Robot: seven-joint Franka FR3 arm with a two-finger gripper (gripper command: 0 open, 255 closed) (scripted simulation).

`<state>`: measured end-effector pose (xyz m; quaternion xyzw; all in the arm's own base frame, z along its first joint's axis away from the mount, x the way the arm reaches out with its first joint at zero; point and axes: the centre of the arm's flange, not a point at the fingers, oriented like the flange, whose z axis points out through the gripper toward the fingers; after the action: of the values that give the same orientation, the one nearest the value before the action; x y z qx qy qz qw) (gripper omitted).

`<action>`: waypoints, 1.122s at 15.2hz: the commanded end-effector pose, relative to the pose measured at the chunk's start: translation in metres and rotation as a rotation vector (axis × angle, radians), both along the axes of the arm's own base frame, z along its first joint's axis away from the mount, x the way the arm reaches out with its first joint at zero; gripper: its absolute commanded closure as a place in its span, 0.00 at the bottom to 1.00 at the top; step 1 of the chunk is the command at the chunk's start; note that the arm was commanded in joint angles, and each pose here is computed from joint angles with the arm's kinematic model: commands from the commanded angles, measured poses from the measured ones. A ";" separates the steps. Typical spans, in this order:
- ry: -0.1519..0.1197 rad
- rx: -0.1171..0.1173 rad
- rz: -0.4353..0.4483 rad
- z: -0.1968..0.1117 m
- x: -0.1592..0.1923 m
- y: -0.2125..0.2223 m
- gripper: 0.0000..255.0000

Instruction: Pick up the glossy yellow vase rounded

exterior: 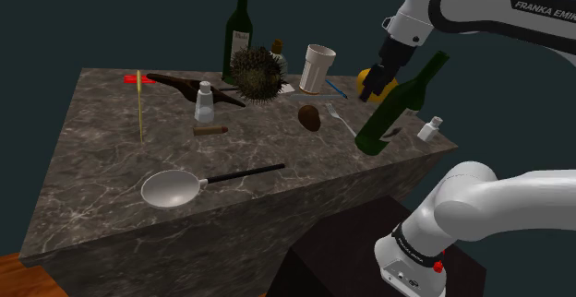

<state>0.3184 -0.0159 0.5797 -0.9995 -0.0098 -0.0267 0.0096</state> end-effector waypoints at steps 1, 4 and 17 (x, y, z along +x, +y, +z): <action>0.000 0.000 0.000 0.000 0.000 0.000 0.00; 0.002 0.000 0.003 0.005 0.011 -0.038 0.00; 0.010 -0.001 0.019 0.029 0.060 -0.201 0.00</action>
<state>0.3746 -0.2065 0.6054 -0.9996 -0.0175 -0.0219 0.0099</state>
